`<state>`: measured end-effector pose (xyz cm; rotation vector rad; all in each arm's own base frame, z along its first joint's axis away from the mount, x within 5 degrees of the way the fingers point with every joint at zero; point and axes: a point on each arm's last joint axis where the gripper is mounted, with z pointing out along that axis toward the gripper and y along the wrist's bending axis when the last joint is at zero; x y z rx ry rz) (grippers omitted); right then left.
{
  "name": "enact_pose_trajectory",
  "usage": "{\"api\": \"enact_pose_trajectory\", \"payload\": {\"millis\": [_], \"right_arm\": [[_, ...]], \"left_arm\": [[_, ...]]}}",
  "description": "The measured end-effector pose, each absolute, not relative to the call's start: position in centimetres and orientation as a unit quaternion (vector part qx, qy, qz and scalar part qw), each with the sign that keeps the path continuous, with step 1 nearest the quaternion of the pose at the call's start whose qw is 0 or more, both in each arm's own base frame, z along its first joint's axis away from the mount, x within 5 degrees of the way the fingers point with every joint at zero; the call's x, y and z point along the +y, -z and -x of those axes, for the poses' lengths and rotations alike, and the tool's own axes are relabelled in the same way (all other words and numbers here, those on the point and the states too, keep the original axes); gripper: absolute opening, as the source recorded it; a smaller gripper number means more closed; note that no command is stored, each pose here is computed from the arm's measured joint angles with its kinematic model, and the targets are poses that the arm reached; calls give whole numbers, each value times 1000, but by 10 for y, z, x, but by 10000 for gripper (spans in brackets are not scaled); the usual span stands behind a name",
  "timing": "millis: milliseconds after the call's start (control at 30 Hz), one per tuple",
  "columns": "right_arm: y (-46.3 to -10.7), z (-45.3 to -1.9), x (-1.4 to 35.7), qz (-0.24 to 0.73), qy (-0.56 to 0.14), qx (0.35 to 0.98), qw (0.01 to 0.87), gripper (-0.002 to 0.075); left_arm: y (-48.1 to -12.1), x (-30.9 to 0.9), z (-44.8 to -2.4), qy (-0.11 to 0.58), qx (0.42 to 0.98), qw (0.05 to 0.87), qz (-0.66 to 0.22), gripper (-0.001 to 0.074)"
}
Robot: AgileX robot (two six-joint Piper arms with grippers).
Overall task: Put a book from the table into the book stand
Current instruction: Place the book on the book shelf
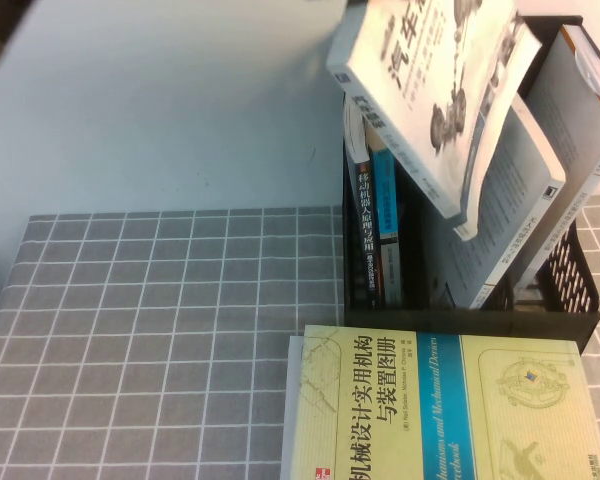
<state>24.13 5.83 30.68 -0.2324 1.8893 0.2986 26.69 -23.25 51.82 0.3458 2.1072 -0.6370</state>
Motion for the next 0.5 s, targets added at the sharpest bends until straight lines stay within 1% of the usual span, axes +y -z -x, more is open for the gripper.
{"api": "enact_pose_trajectory", "payload": {"millis": [167, 300, 500], "right_arm": [[-307, -241, 58, 96, -129, 805, 571, -3], [-307, -241, 58, 96, -129, 805, 571, -3], [-307, -241, 59, 99, -134, 804, 571, -3]], "left_arm": [[-500, -242, -283, 242, 867, 422, -110, 111], [-493, -242, -290, 224, 877, 418, -76, 111], [-486, -247, -299, 235, 876, 419, -36, 111]]}}
